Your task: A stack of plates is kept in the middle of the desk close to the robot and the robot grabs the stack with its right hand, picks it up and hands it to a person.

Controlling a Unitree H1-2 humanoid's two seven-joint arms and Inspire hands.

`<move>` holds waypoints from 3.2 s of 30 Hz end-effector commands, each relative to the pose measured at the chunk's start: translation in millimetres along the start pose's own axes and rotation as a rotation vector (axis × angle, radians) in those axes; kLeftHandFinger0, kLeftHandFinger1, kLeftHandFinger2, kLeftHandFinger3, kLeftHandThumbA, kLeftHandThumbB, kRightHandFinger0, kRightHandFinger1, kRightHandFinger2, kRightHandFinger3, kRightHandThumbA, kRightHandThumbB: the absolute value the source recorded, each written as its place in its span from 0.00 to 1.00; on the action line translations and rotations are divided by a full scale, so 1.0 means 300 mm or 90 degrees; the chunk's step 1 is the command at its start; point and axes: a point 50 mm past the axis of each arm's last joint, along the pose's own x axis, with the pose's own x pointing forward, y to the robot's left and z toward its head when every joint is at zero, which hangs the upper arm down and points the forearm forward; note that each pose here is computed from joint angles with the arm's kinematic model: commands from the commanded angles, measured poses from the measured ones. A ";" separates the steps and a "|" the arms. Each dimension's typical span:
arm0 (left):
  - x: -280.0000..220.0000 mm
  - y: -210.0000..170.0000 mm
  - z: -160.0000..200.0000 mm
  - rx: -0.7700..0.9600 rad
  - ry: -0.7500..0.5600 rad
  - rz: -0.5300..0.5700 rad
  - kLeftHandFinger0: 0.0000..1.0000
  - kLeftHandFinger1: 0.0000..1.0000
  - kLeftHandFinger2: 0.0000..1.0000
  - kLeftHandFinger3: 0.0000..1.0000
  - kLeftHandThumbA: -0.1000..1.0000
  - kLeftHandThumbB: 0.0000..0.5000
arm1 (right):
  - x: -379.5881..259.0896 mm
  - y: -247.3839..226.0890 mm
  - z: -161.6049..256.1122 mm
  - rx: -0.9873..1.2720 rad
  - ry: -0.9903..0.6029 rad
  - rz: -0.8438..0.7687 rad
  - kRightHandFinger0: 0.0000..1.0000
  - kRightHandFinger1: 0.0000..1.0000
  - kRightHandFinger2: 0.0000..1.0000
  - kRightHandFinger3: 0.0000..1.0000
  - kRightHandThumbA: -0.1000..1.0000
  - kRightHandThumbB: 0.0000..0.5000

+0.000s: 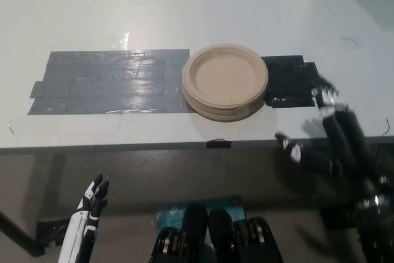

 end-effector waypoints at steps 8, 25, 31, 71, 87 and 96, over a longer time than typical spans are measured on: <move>0.015 0.001 0.043 0.004 -0.042 0.015 1.00 1.00 1.00 1.00 1.00 0.00 | 0.263 0.004 -0.059 -0.225 -0.036 0.120 1.00 1.00 1.00 1.00 0.79 0.98; 0.026 0.005 0.056 -0.005 -0.048 0.014 1.00 1.00 1.00 1.00 1.00 0.00 | 0.373 0.072 -0.093 -0.291 -0.020 0.264 1.00 1.00 1.00 1.00 0.88 1.00; 0.031 0.004 0.063 -0.008 -0.046 0.011 1.00 1.00 1.00 1.00 1.00 0.00 | 0.374 0.095 -0.127 -0.302 0.004 0.286 1.00 1.00 1.00 1.00 0.94 1.00; 0.076 0.012 0.097 -0.009 -0.067 0.006 1.00 1.00 1.00 1.00 1.00 0.00 | 0.420 0.412 -0.244 -0.471 -0.149 0.220 0.07 0.12 0.34 0.54 0.02 0.65; 0.081 0.010 0.092 -0.009 -0.067 -0.004 1.00 1.00 1.00 1.00 1.00 0.00 | 0.397 0.340 -0.252 -0.406 -0.225 0.039 0.00 0.00 0.46 0.32 0.00 0.57; 0.085 0.015 0.099 -0.010 -0.063 -0.003 1.00 1.00 1.00 1.00 1.00 0.00 | 0.454 0.149 -0.125 -0.371 -0.302 -0.114 0.00 0.02 0.46 0.25 0.00 0.51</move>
